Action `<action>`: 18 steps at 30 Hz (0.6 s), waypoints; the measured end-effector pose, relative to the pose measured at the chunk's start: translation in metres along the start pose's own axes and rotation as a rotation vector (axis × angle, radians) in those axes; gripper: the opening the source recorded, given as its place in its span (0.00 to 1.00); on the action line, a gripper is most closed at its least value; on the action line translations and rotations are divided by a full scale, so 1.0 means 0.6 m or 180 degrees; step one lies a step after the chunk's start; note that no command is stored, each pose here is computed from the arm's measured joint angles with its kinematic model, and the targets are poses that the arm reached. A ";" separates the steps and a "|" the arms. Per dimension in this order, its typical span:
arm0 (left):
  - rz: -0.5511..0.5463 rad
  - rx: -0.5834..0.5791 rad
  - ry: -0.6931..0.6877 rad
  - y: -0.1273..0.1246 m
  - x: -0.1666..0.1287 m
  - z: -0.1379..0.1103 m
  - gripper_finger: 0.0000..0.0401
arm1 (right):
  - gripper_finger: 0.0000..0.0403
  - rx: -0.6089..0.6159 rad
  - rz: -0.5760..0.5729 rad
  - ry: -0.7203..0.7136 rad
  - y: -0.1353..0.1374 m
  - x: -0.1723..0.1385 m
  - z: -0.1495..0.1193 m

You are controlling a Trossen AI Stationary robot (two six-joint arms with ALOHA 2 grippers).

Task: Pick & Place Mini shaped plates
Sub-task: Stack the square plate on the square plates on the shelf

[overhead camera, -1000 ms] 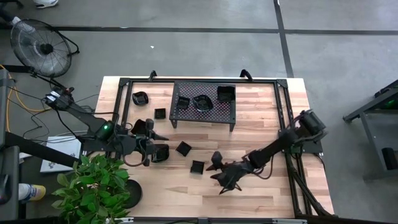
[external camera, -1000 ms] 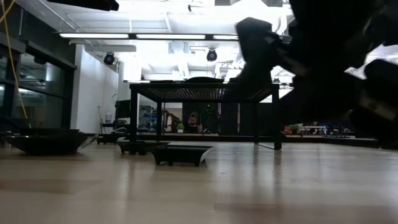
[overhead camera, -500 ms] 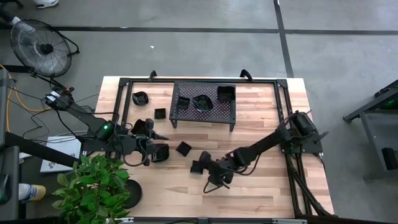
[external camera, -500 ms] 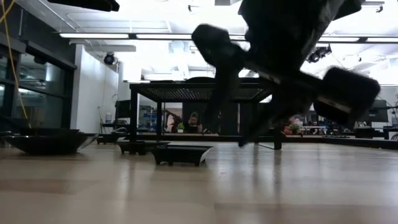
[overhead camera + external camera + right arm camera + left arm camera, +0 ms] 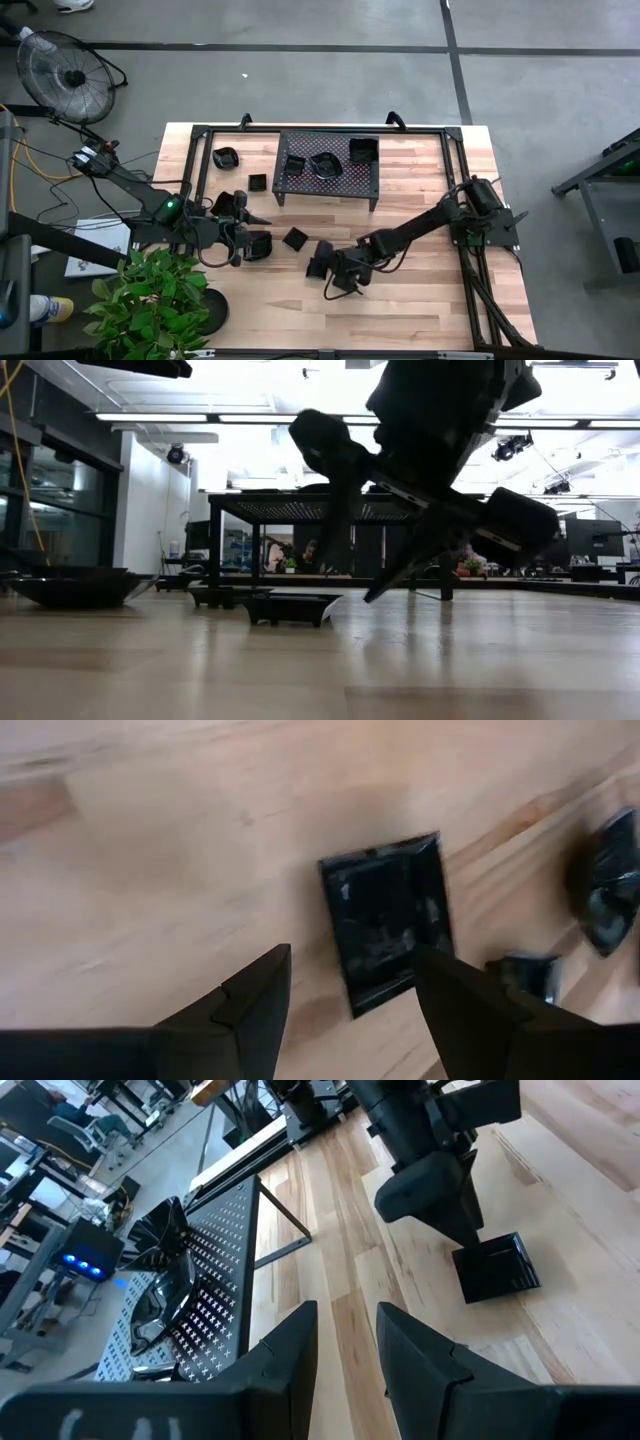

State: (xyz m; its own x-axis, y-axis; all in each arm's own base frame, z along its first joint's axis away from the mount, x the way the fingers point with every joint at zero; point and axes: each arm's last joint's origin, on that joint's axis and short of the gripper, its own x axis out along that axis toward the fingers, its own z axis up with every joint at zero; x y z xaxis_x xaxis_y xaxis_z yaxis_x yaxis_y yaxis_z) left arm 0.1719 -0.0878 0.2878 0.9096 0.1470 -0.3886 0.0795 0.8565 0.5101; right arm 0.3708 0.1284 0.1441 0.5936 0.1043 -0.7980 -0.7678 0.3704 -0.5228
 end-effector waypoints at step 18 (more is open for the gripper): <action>-0.0013 -0.0002 0.0007 0.000 0.000 0.000 0.25 | 0.49 -0.0047 -0.0053 -0.0019 0.000 0.027 -0.008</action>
State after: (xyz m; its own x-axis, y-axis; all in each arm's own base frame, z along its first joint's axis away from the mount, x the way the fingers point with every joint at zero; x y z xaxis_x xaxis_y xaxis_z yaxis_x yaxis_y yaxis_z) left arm 0.1718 -0.0878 0.2875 0.9084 0.1445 -0.3924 0.0830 0.8574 0.5080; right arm 0.3791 0.1257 0.1296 0.6076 0.1038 -0.7874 -0.7613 0.3585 -0.5402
